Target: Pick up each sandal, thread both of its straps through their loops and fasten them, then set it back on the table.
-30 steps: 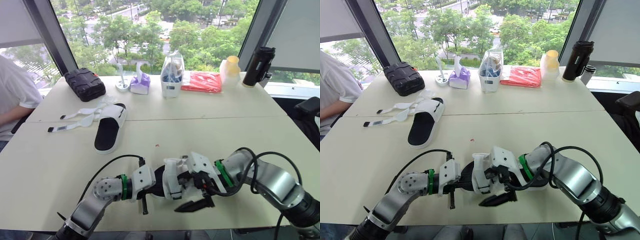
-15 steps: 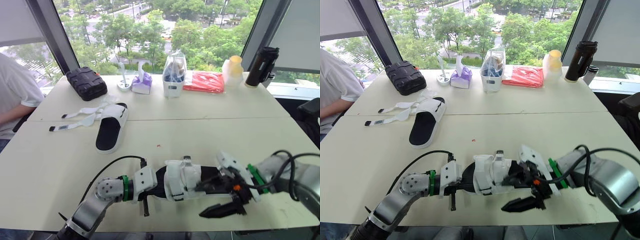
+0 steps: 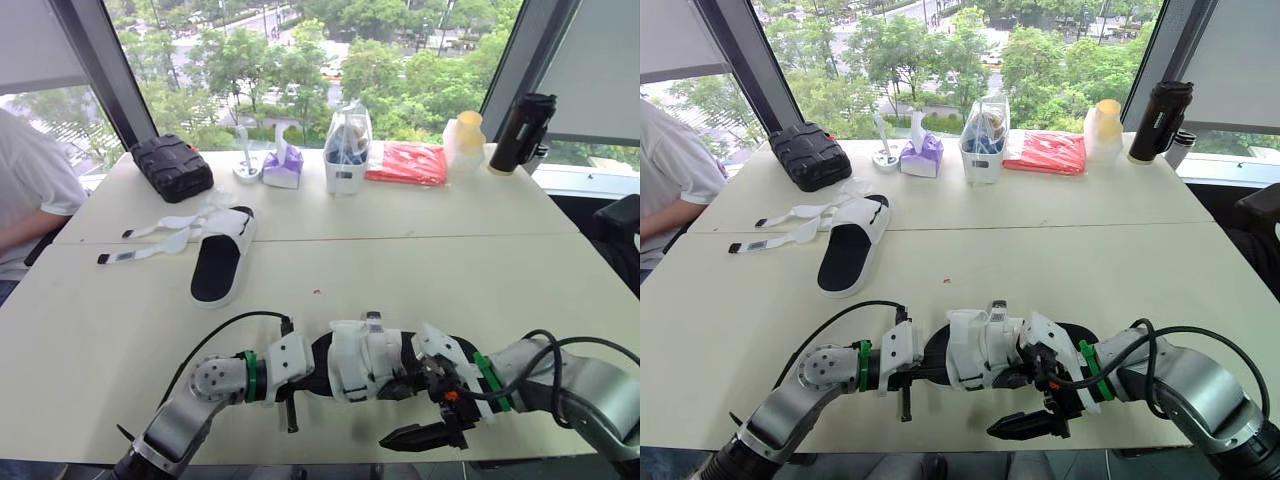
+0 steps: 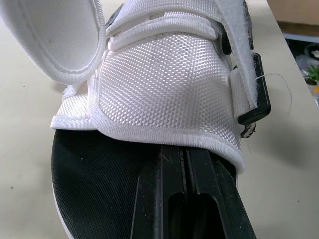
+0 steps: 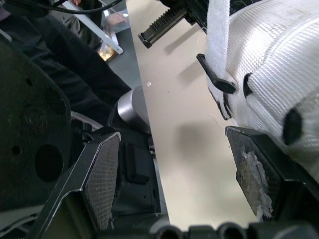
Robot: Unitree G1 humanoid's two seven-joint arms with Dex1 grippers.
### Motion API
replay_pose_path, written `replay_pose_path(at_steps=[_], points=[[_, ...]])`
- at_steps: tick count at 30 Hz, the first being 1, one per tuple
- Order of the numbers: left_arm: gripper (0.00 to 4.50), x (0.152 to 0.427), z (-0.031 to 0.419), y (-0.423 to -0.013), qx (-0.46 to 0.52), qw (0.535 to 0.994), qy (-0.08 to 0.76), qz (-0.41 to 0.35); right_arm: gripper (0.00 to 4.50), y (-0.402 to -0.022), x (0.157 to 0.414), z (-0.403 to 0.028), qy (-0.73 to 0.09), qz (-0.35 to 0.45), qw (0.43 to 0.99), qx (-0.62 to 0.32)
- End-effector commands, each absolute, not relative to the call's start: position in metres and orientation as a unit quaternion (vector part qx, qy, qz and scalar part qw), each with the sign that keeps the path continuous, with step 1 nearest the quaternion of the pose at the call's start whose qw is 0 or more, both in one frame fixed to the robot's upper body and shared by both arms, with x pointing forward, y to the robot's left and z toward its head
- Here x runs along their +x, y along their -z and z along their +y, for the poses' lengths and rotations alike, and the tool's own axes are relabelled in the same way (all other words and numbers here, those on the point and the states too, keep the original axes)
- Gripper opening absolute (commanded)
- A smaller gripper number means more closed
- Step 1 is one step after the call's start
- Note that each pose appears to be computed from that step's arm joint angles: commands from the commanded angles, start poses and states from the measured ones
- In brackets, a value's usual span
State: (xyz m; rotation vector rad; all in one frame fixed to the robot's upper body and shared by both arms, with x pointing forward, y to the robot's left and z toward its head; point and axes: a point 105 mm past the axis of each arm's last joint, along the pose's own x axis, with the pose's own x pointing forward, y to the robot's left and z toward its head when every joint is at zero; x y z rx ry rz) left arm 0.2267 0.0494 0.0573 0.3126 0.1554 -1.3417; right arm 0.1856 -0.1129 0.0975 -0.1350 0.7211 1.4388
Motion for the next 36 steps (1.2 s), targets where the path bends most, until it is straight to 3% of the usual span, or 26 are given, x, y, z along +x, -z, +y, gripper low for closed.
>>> replay_pose_path(at_steps=[1, 9, 19, 28, 36], points=[[0.0, 0.199, 0.05, -0.009, 0.129, 0.731, 0.646, 0.178, 3.66, -0.104, 0.194, -0.107, -0.641, 0.296, 0.705, -0.073], [0.0, 0.199, 0.05, -0.01, 0.13, 0.732, 0.645, 0.179, 3.66, -0.108, 0.196, -0.095, -0.65, 0.275, 0.704, -0.082], [0.0, 0.199, 0.049, -0.01, 0.13, 0.732, 0.645, 0.178, 3.66, -0.115, 0.201, -0.11, -0.621, 0.273, 0.723, -0.131], [0.0, 0.201, 0.049, -0.01, 0.13, 0.728, 0.65, 0.176, 3.66, -0.118, 0.208, -0.104, -0.6, 0.256, 0.749, -0.119], [0.0, 0.202, 0.05, -0.01, 0.133, 0.725, 0.653, 0.177, 3.66, -0.119, 0.196, -0.09, -0.619, 0.255, 0.737, -0.09]])
